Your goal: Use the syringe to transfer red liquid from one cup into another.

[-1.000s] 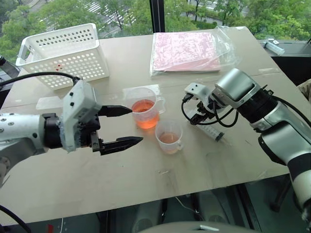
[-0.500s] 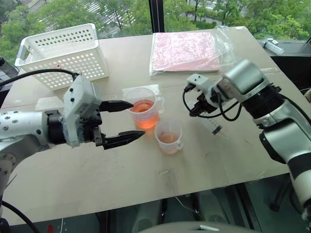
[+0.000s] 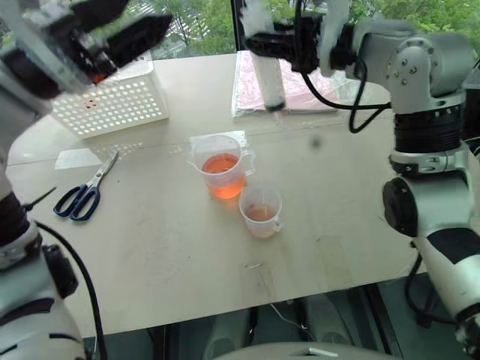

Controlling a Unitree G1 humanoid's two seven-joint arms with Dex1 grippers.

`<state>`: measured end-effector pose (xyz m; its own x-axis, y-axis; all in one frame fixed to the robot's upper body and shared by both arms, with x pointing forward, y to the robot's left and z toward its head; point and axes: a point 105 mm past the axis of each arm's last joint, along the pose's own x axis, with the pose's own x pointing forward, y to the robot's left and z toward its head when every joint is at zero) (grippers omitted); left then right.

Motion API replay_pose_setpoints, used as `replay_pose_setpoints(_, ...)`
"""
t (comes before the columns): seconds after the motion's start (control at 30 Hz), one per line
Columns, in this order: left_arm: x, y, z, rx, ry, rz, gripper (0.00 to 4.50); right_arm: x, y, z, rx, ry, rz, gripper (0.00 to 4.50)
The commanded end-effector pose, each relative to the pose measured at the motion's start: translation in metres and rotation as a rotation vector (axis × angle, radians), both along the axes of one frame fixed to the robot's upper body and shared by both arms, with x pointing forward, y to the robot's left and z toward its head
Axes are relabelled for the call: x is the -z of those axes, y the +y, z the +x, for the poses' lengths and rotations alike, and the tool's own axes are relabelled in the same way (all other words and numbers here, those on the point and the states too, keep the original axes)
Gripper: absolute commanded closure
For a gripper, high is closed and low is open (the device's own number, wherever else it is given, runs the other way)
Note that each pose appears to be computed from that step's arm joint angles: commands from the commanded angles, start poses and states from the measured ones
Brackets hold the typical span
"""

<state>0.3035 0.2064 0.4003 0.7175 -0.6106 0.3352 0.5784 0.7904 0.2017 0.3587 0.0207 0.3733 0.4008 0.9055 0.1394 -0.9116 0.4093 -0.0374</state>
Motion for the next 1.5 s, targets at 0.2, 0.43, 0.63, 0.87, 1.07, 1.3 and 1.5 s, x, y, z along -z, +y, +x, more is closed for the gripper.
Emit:
replay_pose_setpoints(0.2, -0.011, 0.003, 0.004, -0.043, -0.036, 0.000, 0.00, -0.006, 0.033, -0.031, -0.079, -0.177, 0.197, 3.03)
replay_pose_setpoints(0.43, 0.005, 0.001, 0.006, -0.050, -0.008, 0.023, 0.00, 0.043, 0.069, -0.043, -0.110, -0.196, 0.166, 3.03)
replay_pose_setpoints(0.63, 0.021, 0.004, 0.006, -0.065, 0.027, 0.079, 0.00, 0.064, 0.079, -0.052, -0.158, -0.220, 0.135, 3.03)
replay_pose_setpoints(0.87, 0.056, 0.015, 0.015, -0.122, 0.107, 0.164, 0.00, 0.095, 0.088, -0.049, -0.166, -0.186, 0.102, 3.03)
replay_pose_setpoints(1.07, 0.078, 0.014, 0.017, -0.099, 0.148, 0.215, 0.00, 0.102, 0.087, -0.037, -0.133, -0.189, 0.088, 3.03)
replay_pose_setpoints(1.3, 0.084, 0.021, 0.016, -0.107, 0.166, 0.222, 0.00, 0.096, 0.086, -0.026, -0.100, -0.213, 0.115, 3.03)
replay_pose_setpoints(1.5, 0.086, 0.025, 0.007, -0.032, 0.186, 0.209, 0.00, 0.095, 0.086, -0.023, -0.103, -0.216, 0.128, 3.03)
